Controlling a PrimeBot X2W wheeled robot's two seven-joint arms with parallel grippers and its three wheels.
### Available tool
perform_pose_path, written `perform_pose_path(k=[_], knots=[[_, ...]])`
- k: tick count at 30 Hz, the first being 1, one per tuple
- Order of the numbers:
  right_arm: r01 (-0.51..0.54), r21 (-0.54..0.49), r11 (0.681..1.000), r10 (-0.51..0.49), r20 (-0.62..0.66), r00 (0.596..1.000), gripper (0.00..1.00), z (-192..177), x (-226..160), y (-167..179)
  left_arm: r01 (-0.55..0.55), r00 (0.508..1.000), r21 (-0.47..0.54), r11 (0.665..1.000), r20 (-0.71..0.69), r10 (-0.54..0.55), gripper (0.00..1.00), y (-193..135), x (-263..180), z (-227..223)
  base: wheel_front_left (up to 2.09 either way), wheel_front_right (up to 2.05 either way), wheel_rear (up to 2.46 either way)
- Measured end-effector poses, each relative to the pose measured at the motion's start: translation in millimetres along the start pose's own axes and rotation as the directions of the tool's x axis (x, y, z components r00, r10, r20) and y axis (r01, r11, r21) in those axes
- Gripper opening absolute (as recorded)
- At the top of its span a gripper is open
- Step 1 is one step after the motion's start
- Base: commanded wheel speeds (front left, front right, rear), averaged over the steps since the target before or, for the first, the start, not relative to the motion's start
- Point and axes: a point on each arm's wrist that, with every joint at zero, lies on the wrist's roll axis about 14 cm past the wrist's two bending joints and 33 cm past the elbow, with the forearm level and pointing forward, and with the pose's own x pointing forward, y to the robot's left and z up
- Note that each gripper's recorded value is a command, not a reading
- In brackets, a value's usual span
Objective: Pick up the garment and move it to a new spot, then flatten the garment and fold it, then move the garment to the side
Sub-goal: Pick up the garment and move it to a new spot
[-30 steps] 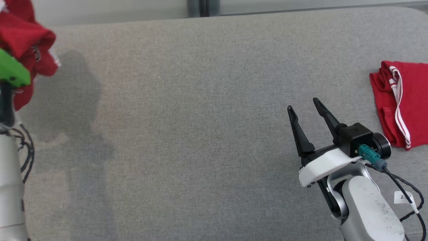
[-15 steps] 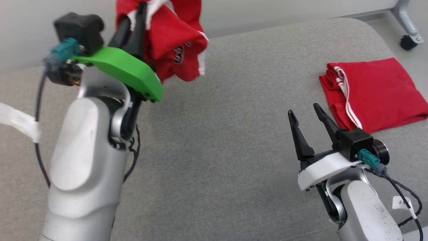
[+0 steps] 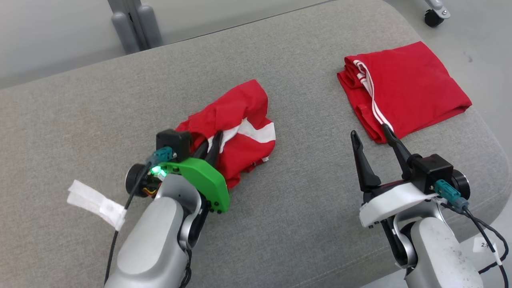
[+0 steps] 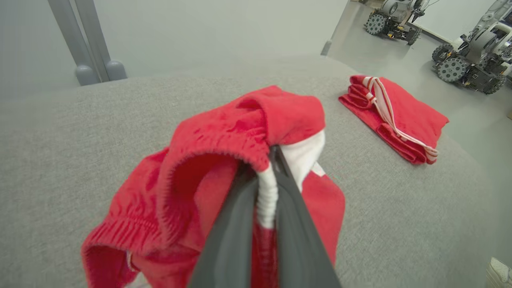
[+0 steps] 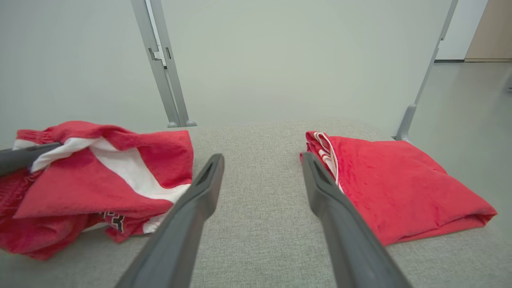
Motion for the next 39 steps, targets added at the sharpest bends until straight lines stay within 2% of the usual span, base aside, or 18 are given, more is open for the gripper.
perform_pose_path(k=[1, 2, 6, 12, 18, 24, 31, 35, 39], knots=[[0.0, 0.002, 1.0, 0.0, -0.005, 1.0, 1.0, -2.0, 0.2, 0.2, -0.007, 1.0, -0.003, 1.0, -0.016, 0.007, 0.93, 2.5, -1.1, -8.7, 0.0, 0.0, 0.0], [-0.003, 0.003, 1.0, 0.003, -0.009, 1.0, 1.0, -3.6, 0.9, 1.5, -0.003, 0.999, -0.003, 1.0, -0.033, 0.003, 1.0, 4.0, -3.2, -17.9, 0.0, 0.0, 0.0], [-0.013, 0.012, 1.0, 0.013, -0.006, 1.0, 1.0, -4.5, 5.8, 5.9, -0.013, 1.0, -0.053, 0.999, 0.0, 0.013, 1.0, 10.9, -12.8, -26.8, 0.0, 0.0, 0.0], [-0.03, 0.017, 0.999, 0.029, 0.037, 0.999, 1.0, 7.7, 15.2, 11.0, -0.004, 0.978, -0.09, 0.996, 0.208, 0.023, 1.0, 14.5, -34.3, 12.1, 0.0, 0.0, 0.0], [-0.048, 0.021, 0.999, 0.047, 0.052, 0.998, 1.0, 13.0, 15.4, 17.4, -0.115, 0.934, -0.09, 0.989, 0.331, 0.138, 1.0, 46.0, -76.7, 38.2, 0.0, 0.0, 0.0], [-0.083, 0.027, 0.996, 0.081, 0.075, 0.994, 1.0, 21.6, 9.5, 31.1, -0.281, 0.856, -0.102, 0.954, 0.424, 0.298, 1.0, 82.2, -135.6, 56.7, 0.0, 0.0, 0.0], [-0.118, 0.032, 0.992, 0.115, 0.09, 0.989, 1.0, 27.3, 2.9, 43.7, -0.426, 0.742, -0.109, 0.898, 0.526, 0.416, 1.0, 101.7, -198.3, 74.9, 0.0, 0.0, 0.0], [-0.122, 0.033, 0.992, 0.119, 0.085, 0.989, 1.0, 24.5, -2.4, 44.8, -0.461, 0.717, -0.12, 0.879, 0.533, 0.449, 1.0, 105.7, -217.1, 69.5, 0.0, 0.0, 0.0], [-0.114, 0.031, 0.993, 0.112, 0.075, 0.991, 1.0, 21.1, -7.6, 41.4, -0.489, 0.72, -0.106, 0.866, 0.511, 0.47, 1.0, 109.1, -225.8, 57.2, 0.0, 0.0, 0.0]])
